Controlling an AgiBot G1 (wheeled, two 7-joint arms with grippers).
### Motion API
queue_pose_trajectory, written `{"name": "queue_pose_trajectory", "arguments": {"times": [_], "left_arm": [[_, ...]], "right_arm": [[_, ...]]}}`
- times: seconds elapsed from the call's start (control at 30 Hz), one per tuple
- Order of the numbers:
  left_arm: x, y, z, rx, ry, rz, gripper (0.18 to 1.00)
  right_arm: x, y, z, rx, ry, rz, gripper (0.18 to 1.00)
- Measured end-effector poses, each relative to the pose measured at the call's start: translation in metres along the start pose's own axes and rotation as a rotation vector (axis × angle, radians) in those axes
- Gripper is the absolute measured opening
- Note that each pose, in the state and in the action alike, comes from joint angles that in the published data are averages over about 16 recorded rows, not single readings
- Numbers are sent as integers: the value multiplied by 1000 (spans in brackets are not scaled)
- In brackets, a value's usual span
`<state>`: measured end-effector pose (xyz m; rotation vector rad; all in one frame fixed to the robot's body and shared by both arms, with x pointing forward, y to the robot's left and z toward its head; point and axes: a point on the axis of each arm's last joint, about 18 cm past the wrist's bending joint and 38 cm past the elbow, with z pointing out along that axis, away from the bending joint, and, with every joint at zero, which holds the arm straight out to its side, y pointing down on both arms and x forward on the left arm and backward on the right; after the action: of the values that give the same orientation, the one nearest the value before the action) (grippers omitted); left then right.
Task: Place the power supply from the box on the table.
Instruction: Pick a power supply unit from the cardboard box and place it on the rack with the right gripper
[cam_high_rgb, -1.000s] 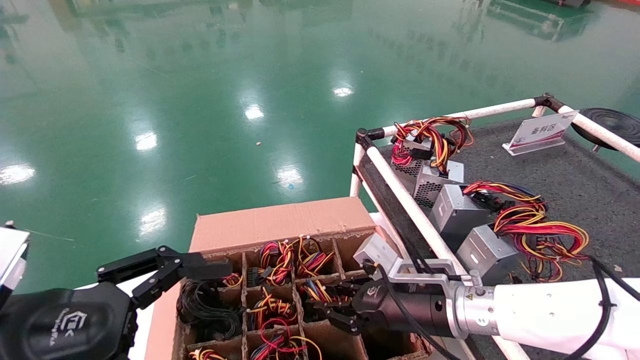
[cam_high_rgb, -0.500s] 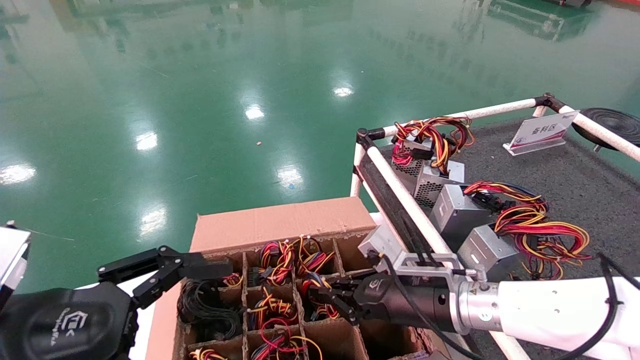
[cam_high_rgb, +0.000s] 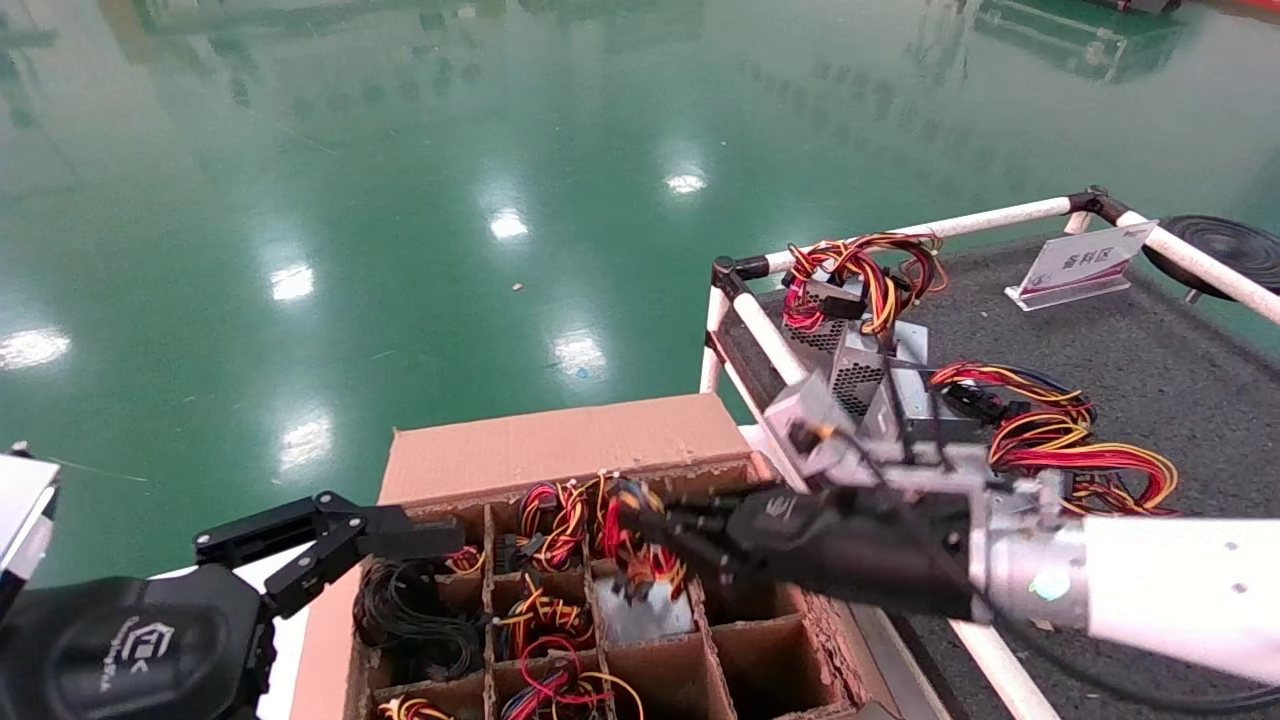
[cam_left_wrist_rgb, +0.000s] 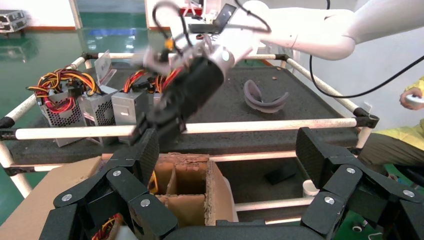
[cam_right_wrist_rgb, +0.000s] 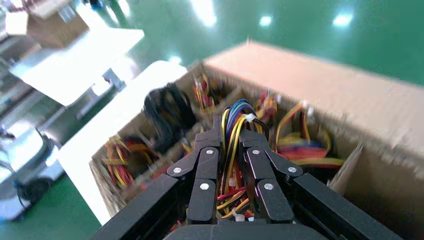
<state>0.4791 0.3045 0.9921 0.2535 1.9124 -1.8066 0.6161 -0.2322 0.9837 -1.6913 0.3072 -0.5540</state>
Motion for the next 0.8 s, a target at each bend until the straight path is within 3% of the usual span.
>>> {"name": "queue_pose_trajectory", "arguments": {"times": [0.5,0.8], "left_arm": [[0,0,0,0,0,0,1000],[0,0,0,0,0,0,1000]], "right_arm": [[-16,-92,-59,182,40,-68,224],[-22,-133,-95,266,75,-101,224]]}}
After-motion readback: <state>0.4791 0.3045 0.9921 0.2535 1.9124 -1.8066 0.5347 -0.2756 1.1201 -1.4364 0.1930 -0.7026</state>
